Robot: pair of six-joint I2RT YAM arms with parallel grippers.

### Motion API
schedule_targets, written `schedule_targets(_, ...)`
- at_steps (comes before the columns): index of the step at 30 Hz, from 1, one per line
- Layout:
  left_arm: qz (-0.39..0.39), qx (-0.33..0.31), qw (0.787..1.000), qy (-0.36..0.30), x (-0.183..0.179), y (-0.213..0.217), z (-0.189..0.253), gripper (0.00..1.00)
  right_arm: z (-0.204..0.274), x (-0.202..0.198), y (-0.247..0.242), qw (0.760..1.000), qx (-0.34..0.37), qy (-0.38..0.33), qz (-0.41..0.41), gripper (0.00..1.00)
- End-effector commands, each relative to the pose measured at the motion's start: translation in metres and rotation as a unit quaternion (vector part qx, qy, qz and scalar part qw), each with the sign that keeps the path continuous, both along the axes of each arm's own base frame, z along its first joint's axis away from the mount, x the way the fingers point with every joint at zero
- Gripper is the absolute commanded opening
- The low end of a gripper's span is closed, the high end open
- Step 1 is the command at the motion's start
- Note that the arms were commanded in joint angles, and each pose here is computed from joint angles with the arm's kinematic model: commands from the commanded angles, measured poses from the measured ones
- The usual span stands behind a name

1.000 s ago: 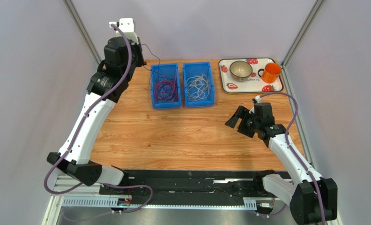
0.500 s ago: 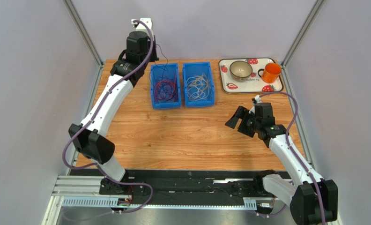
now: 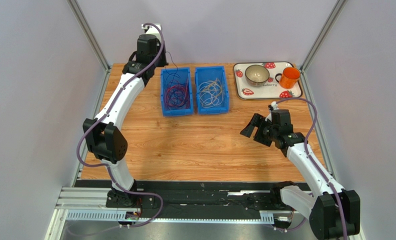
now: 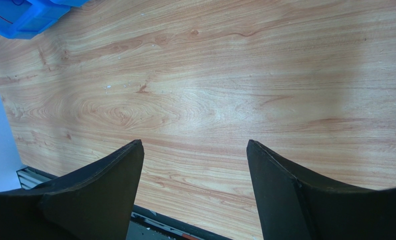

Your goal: Untangle the cables

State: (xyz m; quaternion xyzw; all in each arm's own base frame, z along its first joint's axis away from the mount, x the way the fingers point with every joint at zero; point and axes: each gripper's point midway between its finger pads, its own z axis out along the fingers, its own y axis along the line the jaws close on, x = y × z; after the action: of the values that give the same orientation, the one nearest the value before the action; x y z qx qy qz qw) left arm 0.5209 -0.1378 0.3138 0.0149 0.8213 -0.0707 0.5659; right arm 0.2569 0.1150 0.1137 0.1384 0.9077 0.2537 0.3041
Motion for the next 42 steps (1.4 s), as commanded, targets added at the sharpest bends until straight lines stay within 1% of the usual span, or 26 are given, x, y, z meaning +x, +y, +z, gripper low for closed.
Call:
schedule_targets(1, -0.011, -0.021, 1.000, -0.020, 0.009, -0.008, 0.006, 0.00, 0.006, 0.005, 0.005, 1.000, 0.007, -0.015, 0.010, 0.79)
schedule_targets(8, -0.010, -0.025, 0.999, 0.021, 0.026, -0.010, -0.038, 0.00, 0.003, 0.006, 0.006, 1.000, 0.009, -0.011, 0.012, 0.79)
schedule_targets(16, -0.005, -0.015, 0.999, 0.036, 0.040, -0.008, -0.058, 0.00, 0.002, 0.006, 0.006, 1.000, 0.009, -0.008, 0.012, 0.79)
schedule_targets(17, -0.004, -0.014, 0.999, 0.046, 0.043, -0.007, -0.068, 0.00, 0.002, 0.006, 0.007, 1.000, 0.010, -0.008, 0.013, 0.79)
schedule_targets(19, -0.005, -0.015, 0.999, 0.052, 0.047, -0.007, -0.070, 0.00, 0.003, 0.006, 0.007, 1.000, 0.012, -0.007, 0.012, 0.79)
schedule_targets(20, -0.004, -0.012, 0.998, 0.065, 0.047, -0.006, -0.079, 0.01, 0.002, 0.007, 0.007, 1.000, 0.012, -0.007, 0.012, 0.78)
schedule_targets(21, -0.005, -0.014, 0.998, 0.066, 0.048, -0.007, -0.078, 0.04, 0.002, 0.006, 0.007, 1.000, 0.012, -0.007, 0.013, 0.78)
schedule_targets(23, -0.013, -0.021, 0.997, 0.072, 0.046, -0.008, -0.079, 0.23, 0.002, 0.006, 0.007, 1.000, 0.011, -0.007, 0.012, 0.78)
schedule_targets(24, -0.022, -0.025, 0.997, 0.073, 0.045, -0.011, -0.078, 0.40, 0.000, 0.006, 0.007, 1.000, 0.011, -0.005, 0.011, 0.79)
schedule_targets(26, -0.026, -0.027, 0.997, 0.064, 0.040, -0.010, -0.067, 0.53, -0.001, 0.007, 0.007, 1.000, 0.013, -0.003, 0.010, 0.78)
schedule_targets(27, -0.030, -0.027, 0.997, 0.065, 0.036, -0.012, -0.067, 0.70, -0.002, 0.007, 0.008, 1.000, 0.014, -0.002, 0.009, 0.78)
schedule_targets(29, -0.029, -0.029, 0.998, 0.056, 0.028, -0.009, -0.052, 0.74, -0.001, 0.008, 0.010, 1.000, 0.017, -0.002, 0.012, 0.78)
schedule_targets(30, -0.025, -0.029, 0.998, 0.058, 0.024, -0.006, -0.052, 0.75, -0.001, 0.008, 0.011, 1.000, 0.017, -0.002, 0.012, 0.78)
schedule_targets(32, -0.023, -0.031, 0.998, 0.044, 0.014, -0.003, -0.036, 0.76, 0.001, 0.009, 0.012, 1.000, 0.016, -0.004, 0.013, 0.77)
schedule_targets(33, -0.017, -0.027, 0.998, 0.050, 0.010, 0.000, -0.042, 0.76, 0.003, 0.009, 0.014, 1.000, 0.016, -0.006, 0.014, 0.78)
schedule_targets(34, -0.013, -0.029, 0.999, 0.039, 0.004, 0.004, -0.031, 0.76, 0.004, 0.009, 0.014, 1.000, 0.014, -0.007, 0.014, 0.78)
schedule_targets(36, -0.005, -0.028, 0.998, 0.048, -0.006, 0.008, -0.038, 0.77, 0.006, 0.009, 0.016, 1.000, 0.013, -0.010, 0.016, 0.78)
schedule_targets(37, -0.002, -0.033, 0.999, 0.039, -0.013, 0.010, -0.028, 0.77, 0.006, 0.008, 0.019, 1.000, 0.014, -0.008, 0.018, 0.78)
schedule_targets(38, 0.003, -0.037, 0.999, 0.039, -0.017, 0.011, -0.027, 0.77, 0.006, 0.008, 0.019, 1.000, 0.015, -0.008, 0.018, 0.78)
schedule_targets(39, 0.009, -0.043, 0.998, 0.051, -0.023, 0.014, -0.039, 0.77, 0.006, 0.007, 0.021, 1.000, 0.015, -0.007, 0.020, 0.78)
schedule_targets(40, 0.010, -0.051, 0.998, 0.038, -0.031, 0.015, -0.028, 0.77, 0.006, 0.006, 0.023, 1.000, 0.017, -0.006, 0.020, 0.78)
schedule_targets(41, 0.013, -0.057, 0.998, 0.036, -0.036, 0.016, -0.028, 0.77, 0.006, 0.006, 0.023, 1.000, 0.018, -0.006, 0.020, 0.78)
schedule_targets(42, 0.015, -0.063, 0.997, 0.050, -0.043, 0.016, -0.043, 0.76, 0.007, 0.004, 0.026, 1.000, 0.018, -0.006, 0.025, 0.78)
